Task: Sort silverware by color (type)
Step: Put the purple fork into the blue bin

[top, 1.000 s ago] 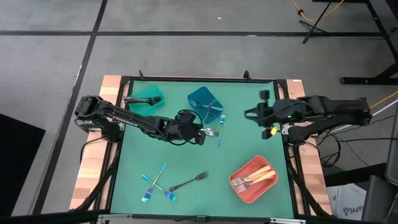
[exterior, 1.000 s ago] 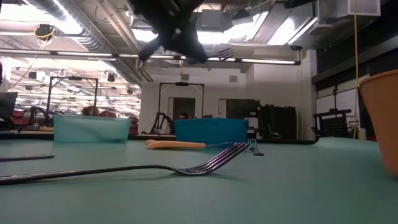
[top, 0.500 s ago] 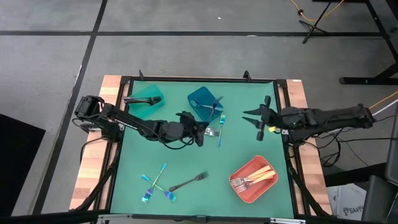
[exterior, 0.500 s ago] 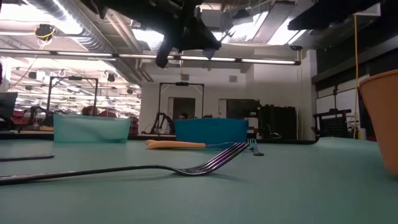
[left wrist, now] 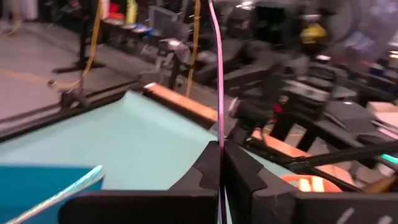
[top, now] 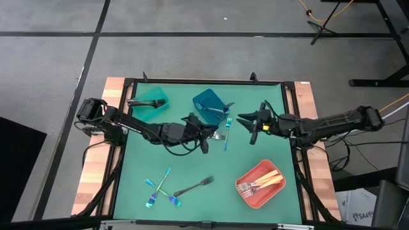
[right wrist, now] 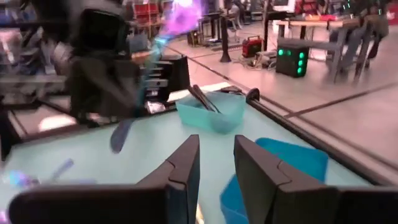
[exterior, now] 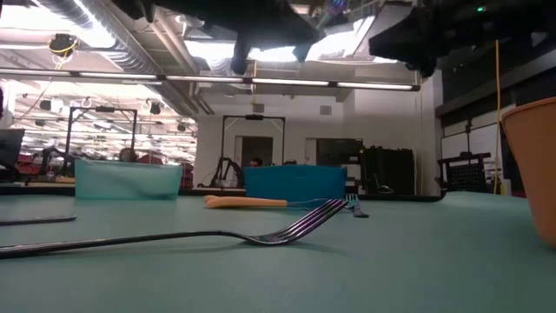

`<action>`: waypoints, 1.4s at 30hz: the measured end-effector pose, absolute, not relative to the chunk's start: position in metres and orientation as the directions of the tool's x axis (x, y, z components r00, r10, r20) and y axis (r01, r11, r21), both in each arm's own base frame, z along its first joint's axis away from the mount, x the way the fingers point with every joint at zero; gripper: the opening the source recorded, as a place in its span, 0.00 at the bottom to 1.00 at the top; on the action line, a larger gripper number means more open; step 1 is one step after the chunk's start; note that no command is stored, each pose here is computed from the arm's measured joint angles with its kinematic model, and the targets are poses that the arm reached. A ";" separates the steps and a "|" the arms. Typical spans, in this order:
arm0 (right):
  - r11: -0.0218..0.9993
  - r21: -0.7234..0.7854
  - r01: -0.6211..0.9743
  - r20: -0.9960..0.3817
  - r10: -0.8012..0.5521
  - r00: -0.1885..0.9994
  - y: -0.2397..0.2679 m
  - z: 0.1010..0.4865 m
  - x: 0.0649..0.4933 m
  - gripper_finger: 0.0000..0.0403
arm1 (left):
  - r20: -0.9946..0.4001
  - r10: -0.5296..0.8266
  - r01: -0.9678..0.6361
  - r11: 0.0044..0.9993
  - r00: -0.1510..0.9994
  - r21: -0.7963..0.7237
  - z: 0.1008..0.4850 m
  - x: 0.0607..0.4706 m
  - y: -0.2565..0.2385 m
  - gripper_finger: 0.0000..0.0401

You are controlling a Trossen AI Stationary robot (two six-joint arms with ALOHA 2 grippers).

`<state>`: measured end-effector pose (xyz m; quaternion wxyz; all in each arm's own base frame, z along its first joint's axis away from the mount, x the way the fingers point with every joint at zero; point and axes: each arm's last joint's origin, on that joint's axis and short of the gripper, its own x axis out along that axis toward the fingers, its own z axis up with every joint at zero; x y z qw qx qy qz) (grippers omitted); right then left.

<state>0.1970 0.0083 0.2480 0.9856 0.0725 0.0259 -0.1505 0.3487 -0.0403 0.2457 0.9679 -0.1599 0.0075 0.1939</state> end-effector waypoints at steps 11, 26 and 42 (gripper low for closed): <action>0.979 0.203 -0.023 0.015 0.020 1.000 -0.007 0.244 0.219 0.22 | -0.010 0.244 -0.241 0.950 0.970 -0.197 0.253 0.350 -0.044 0.00; 0.974 0.176 -0.145 0.136 0.122 0.983 -0.005 0.242 0.235 0.22 | -0.007 0.239 -0.237 0.957 0.971 -0.169 0.253 0.350 -0.044 0.00; 0.961 0.147 -0.235 0.192 0.206 0.960 -0.003 0.252 0.257 0.22 | -0.007 0.239 -0.237 0.957 0.971 -0.169 0.253 0.350 -0.044 0.00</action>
